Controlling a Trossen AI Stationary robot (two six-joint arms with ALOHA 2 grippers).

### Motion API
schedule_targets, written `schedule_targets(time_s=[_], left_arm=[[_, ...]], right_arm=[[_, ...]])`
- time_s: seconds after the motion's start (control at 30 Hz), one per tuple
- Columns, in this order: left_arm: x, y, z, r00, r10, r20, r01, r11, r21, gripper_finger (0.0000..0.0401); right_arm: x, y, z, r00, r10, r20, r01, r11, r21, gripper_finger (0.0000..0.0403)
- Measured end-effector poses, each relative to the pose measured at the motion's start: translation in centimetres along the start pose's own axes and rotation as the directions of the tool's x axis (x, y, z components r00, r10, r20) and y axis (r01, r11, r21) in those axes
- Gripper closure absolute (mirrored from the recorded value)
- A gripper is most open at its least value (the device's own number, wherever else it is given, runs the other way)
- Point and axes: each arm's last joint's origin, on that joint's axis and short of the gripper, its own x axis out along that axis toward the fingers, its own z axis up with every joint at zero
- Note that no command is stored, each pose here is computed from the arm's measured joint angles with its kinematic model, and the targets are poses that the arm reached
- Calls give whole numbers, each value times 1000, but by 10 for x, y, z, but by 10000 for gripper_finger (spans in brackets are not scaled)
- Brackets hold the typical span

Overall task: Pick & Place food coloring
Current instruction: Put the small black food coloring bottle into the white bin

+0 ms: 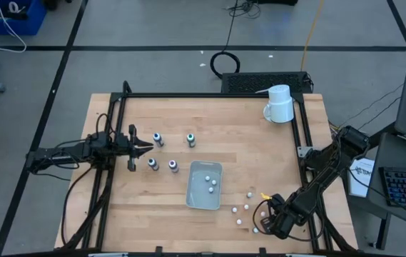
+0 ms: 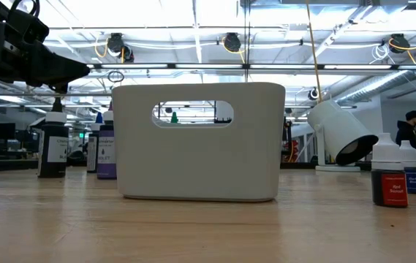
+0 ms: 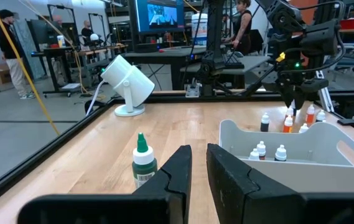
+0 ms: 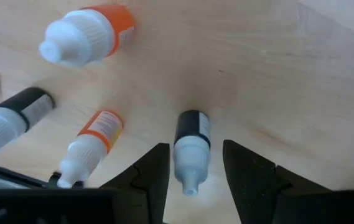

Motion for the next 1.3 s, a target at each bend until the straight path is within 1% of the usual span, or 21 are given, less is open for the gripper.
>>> schedule_targets(time_s=[0.2,0.43,0.83,0.93,1.1,1.3], left_arm=[[0,0,0,1000,0,0,0,1000,0,343],[0,0,0,1000,0,0,0,1000,0,343],[0,0,0,1000,0,0,0,1000,0,343],[0,0,0,1000,0,0,0,1000,0,343],[0,0,0,1000,0,0,0,1000,0,343],[0,0,0,1000,0,0,0,1000,0,343]], right_arm=[[-7,0,1,997,57,53,-57,998,-3,261],[-7,0,0,999,39,27,-40,999,11,261],[-7,-1,0,999,36,27,-36,999,13,262],[-7,-1,0,999,35,27,-36,999,13,270],[-7,-1,0,1000,28,4,-28,1000,12,296],[-7,-1,0,1000,27,4,-28,1000,8,320]])
